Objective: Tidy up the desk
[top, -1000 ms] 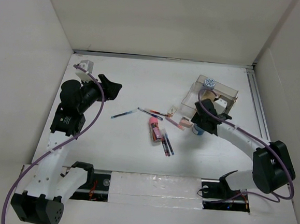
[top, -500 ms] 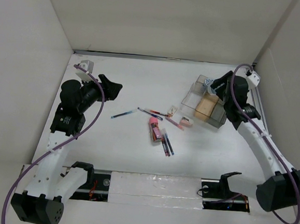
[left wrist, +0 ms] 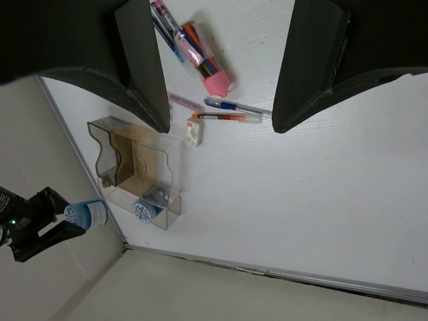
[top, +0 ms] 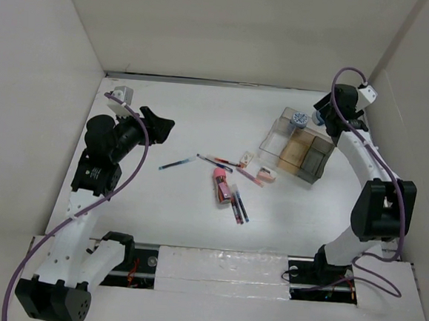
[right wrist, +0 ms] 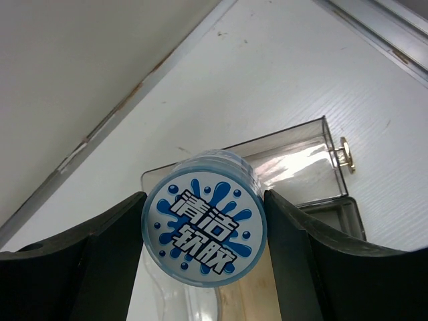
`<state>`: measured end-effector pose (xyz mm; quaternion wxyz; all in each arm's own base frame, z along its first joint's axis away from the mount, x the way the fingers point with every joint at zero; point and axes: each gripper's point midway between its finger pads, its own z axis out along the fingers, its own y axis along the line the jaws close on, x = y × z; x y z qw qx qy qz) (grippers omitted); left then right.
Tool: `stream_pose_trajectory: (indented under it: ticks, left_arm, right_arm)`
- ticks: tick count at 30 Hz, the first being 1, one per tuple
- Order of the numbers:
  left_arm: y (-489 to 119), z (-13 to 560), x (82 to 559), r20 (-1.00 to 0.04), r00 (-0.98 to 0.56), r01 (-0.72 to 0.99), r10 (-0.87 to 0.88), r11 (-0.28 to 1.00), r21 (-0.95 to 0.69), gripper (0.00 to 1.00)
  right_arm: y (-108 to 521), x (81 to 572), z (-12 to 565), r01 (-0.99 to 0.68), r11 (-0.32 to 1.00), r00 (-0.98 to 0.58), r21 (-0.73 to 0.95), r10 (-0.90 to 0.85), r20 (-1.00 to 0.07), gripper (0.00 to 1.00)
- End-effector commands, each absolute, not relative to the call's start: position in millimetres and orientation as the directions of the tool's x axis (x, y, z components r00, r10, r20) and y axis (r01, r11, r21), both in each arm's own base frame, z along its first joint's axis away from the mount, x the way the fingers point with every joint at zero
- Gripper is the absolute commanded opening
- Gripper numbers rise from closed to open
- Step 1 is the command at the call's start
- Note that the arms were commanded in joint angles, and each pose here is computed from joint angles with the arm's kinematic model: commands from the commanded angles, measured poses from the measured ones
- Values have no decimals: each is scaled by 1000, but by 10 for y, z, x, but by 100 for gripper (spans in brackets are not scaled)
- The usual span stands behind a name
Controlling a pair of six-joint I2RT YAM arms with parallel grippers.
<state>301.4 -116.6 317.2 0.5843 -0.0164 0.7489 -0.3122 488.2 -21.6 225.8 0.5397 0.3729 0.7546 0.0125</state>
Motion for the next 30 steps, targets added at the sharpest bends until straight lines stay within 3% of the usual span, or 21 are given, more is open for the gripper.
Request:
stream_pose_trajectory:
  ticks: [1,10,22,30]
  left_arm:
    - [-1173,3277,3049,-875,-280,365,-394,800,-476,59]
    - [-1212,3275,3061,-873,-293,381,-390,790,-480,58]
    - [-1200,3289,3043,-874,-286,379,-393,791,-480,58]
    - [-1201,3259,3058,-872,-294,374,-390,793,-481,58]
  right_arm:
    - [-367,4975,2399,553,712,-83,434,565,-821,53]
    - [-471,5020,1979,598,689,-134,409,589,-797,53]
    - [-659,5189,1983,614,673,-106,413,589,-801,54]
    - [-690,5189,1652,649,660,-159,379,604,-781,57]
